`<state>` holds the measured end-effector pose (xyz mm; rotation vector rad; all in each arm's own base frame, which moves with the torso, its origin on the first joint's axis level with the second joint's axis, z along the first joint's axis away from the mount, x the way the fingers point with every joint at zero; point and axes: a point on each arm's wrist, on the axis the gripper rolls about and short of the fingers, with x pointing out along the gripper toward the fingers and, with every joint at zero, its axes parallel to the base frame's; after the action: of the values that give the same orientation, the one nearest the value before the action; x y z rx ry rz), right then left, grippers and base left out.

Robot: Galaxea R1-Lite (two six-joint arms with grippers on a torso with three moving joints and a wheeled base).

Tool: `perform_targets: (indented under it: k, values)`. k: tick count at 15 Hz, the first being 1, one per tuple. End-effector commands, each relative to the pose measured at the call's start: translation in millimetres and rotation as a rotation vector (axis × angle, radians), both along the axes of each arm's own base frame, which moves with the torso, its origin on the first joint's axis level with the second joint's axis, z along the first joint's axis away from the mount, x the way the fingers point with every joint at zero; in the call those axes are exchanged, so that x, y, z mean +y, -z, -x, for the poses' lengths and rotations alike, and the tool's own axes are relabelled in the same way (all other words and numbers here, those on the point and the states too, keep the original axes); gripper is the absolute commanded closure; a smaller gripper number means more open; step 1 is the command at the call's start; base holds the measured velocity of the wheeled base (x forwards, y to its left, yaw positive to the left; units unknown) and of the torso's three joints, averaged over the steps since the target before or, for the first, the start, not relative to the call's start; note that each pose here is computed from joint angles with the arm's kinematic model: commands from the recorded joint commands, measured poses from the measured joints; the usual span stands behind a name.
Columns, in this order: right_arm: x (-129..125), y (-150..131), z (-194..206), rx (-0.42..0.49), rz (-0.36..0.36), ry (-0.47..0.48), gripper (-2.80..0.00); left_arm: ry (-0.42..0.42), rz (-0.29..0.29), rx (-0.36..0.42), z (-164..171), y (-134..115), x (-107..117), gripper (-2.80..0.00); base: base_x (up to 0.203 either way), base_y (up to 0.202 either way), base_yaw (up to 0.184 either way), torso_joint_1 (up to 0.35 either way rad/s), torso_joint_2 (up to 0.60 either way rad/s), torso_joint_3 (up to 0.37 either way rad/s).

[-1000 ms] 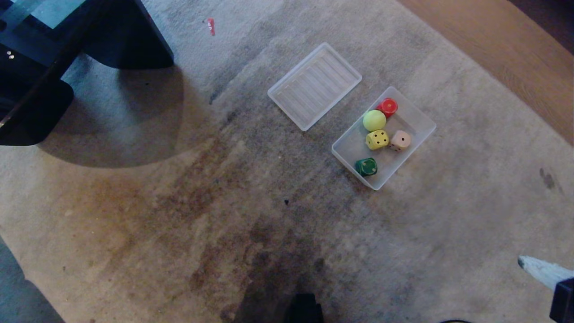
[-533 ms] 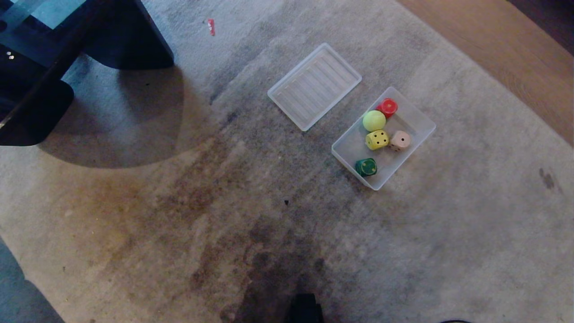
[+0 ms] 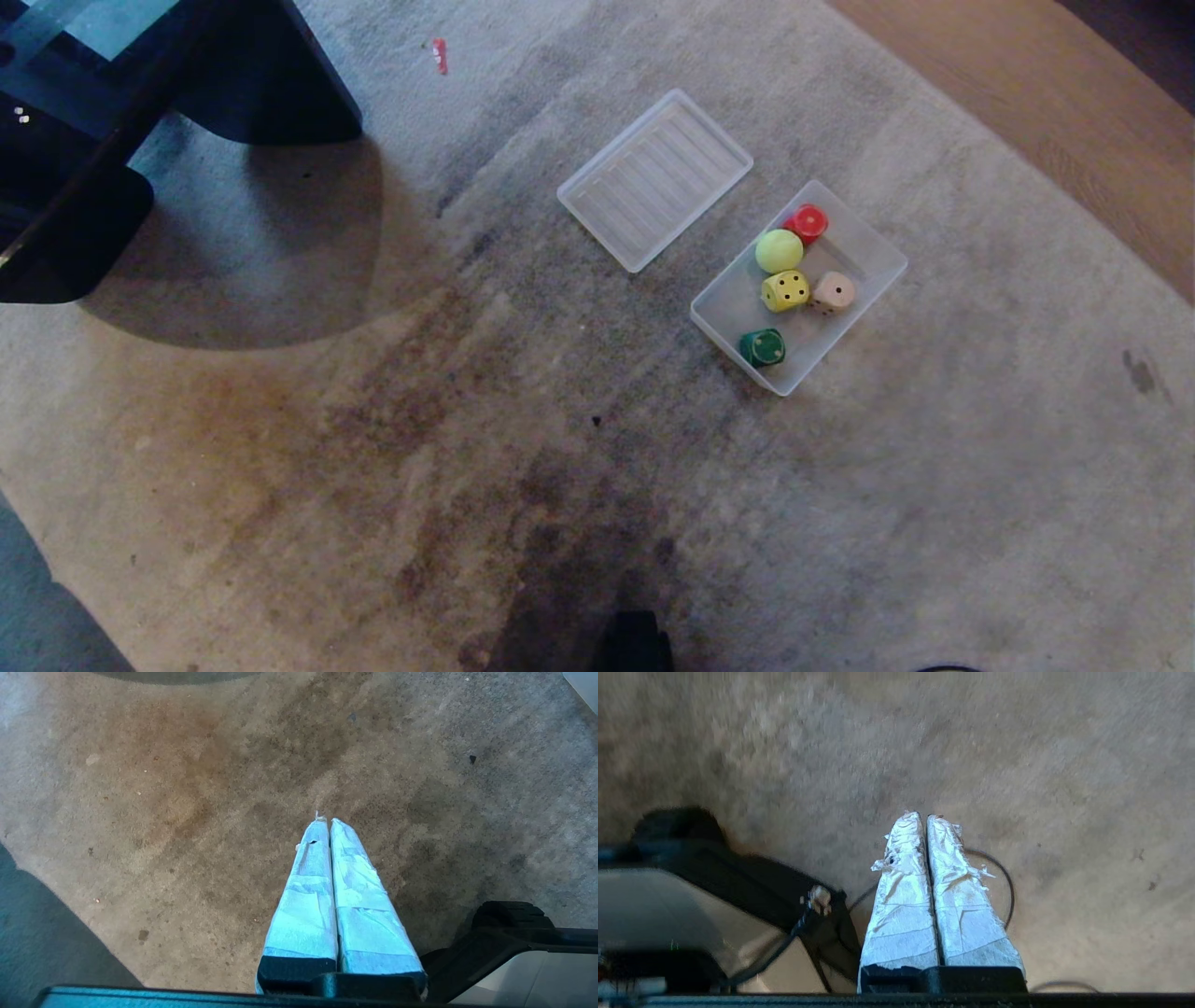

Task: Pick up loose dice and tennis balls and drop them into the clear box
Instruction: Pick up the ball on the table

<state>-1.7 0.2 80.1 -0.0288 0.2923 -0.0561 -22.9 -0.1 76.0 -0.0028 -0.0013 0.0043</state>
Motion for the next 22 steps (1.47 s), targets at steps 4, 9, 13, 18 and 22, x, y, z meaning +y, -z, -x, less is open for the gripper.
perform_targets:
  k: [4,9,13,18,22]
  values:
    - [0,2,12,-0.186,0.006,-0.061,0.0,0.0,0.0,0.0,0,0,0,0.0,0.0,0.0,0.0,0.0,0.0,0.0]
    - [0,5,21,-0.29,0.011,-0.079,0.0,0.0,0.0,0.0,0,0,0,0.0,0.0,0.0,0.0,0.0,0.0,0.0]
    - [0,5,21,-0.291,0.008,-0.079,0.0,0.0,0.0,0.0,0,0,0,0.0,0.0,0.0,0.0,0.0,0.0,0.0]
    - [0,5,21,-0.291,0.011,-0.082,0.0,0.0,-0.003,-0.002,0,0,0,0.0,0.0,0.0,0.0,0.0,0.0,0.0]
    - [0,5,21,-0.291,0.011,-0.082,0.0,0.0,-0.009,0.003,0,0,0,0.0,0.003,-0.005,0.126,0.002,0.0,0.001]
